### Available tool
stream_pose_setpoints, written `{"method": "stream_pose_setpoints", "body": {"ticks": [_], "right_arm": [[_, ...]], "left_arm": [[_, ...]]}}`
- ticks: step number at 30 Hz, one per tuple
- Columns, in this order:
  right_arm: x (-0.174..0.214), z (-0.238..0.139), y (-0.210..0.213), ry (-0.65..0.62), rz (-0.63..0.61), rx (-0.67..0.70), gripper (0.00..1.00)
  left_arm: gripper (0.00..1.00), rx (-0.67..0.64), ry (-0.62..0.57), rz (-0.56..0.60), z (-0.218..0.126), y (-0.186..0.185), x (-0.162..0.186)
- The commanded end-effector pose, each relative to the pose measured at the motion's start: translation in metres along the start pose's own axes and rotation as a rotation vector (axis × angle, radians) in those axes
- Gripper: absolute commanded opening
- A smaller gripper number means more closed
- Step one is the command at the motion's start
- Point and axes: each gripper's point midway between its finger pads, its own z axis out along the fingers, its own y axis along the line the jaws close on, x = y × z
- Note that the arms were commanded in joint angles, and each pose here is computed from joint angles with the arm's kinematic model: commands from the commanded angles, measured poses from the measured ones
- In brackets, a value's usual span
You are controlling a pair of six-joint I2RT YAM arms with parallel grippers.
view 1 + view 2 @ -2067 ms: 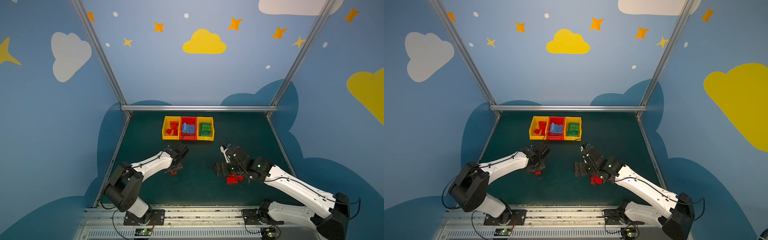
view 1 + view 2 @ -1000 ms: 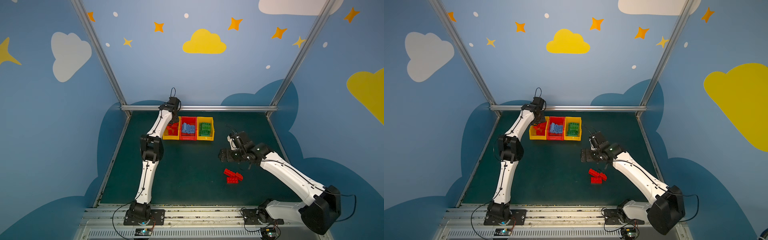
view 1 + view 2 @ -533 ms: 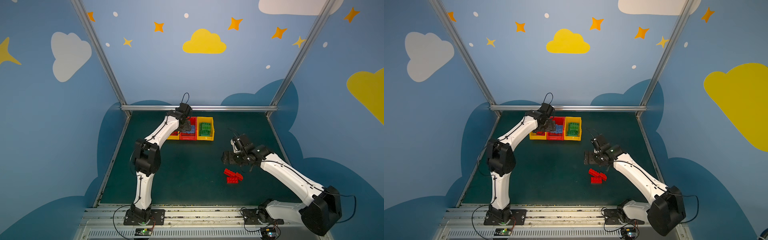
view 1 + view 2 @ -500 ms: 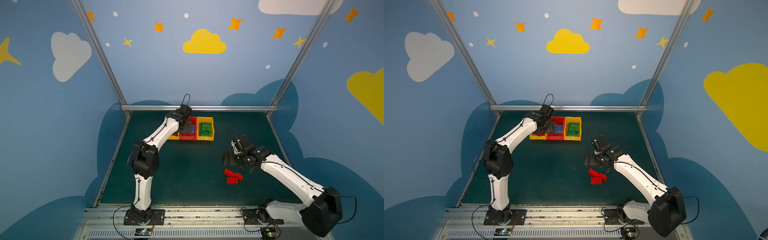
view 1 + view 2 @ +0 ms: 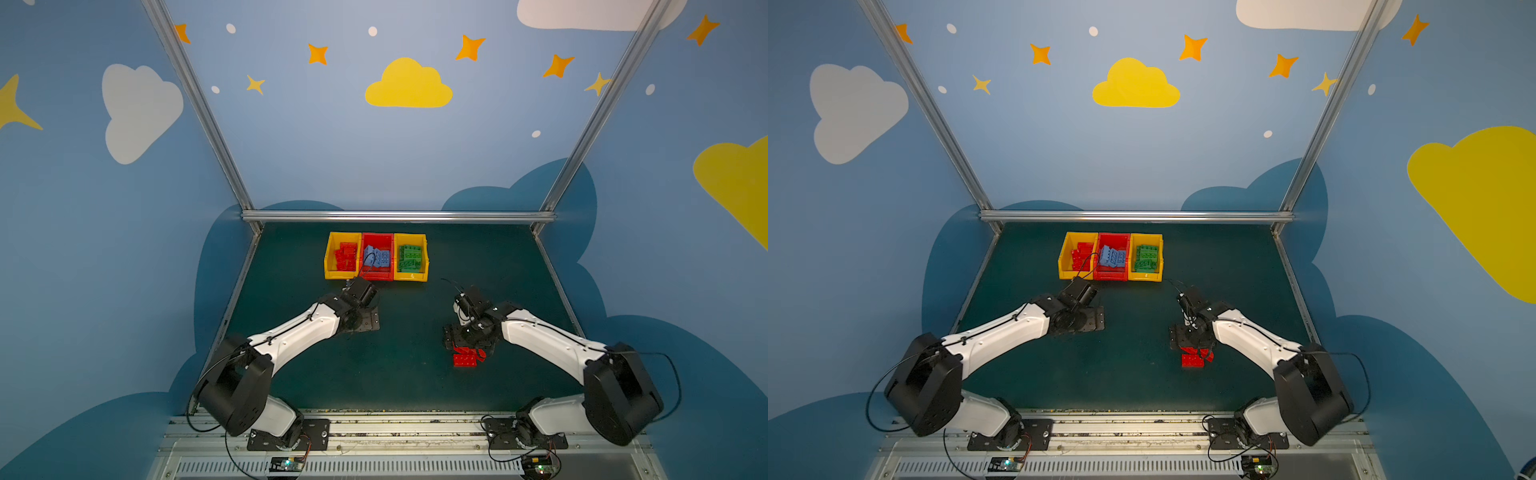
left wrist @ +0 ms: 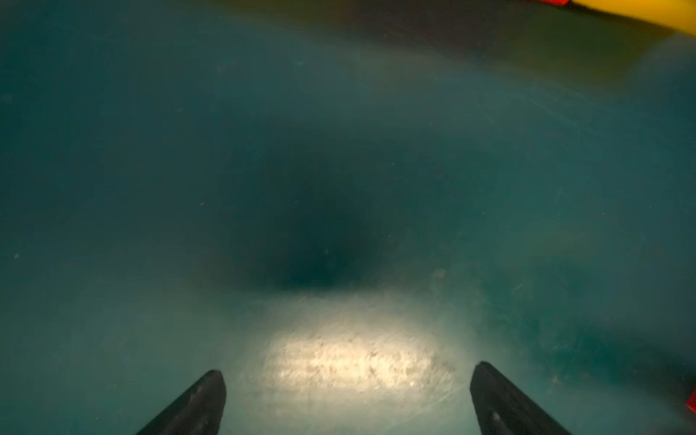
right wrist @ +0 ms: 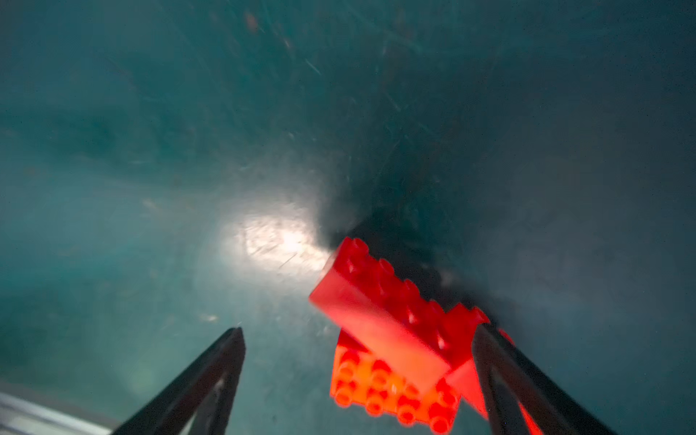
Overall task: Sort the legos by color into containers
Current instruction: 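Grasp a red brick from the pile with the right gripper while the left gripper withdraws, then carry the red brick with the right gripper into the yellow bin and release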
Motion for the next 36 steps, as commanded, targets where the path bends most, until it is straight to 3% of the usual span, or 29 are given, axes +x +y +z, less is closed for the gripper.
{"method": "stream_pose_setpoints", "body": {"ticks": [1, 9, 16, 29, 36], "right_arm": [[-0.003, 0.01, 0.004, 0.004, -0.041, -0.008, 0.87], [0.008, 0.016, 0.011, 0.059, -0.061, 0.012, 0.66], [0.014, 0.017, 0.021, 0.079, -0.082, 0.048, 0.46], [-0.018, 0.026, 0.033, 0.08, -0.085, 0.135, 0.1], [-0.061, -0.006, 0.093, -0.019, -0.143, -0.014, 0.09]], "left_arm": [[1.0, 0.03, -0.089, -0.046, -0.018, 0.004, -0.012], [1.0, 0.022, -0.194, -0.096, -0.045, 0.026, -0.015], [1.0, 0.007, -0.211, -0.112, -0.046, 0.038, -0.009], [1.0, 0.008, -0.229, -0.202, -0.055, 0.064, 0.001], [1.0, 0.05, -0.251, -0.29, -0.058, 0.074, 0.014]]}}
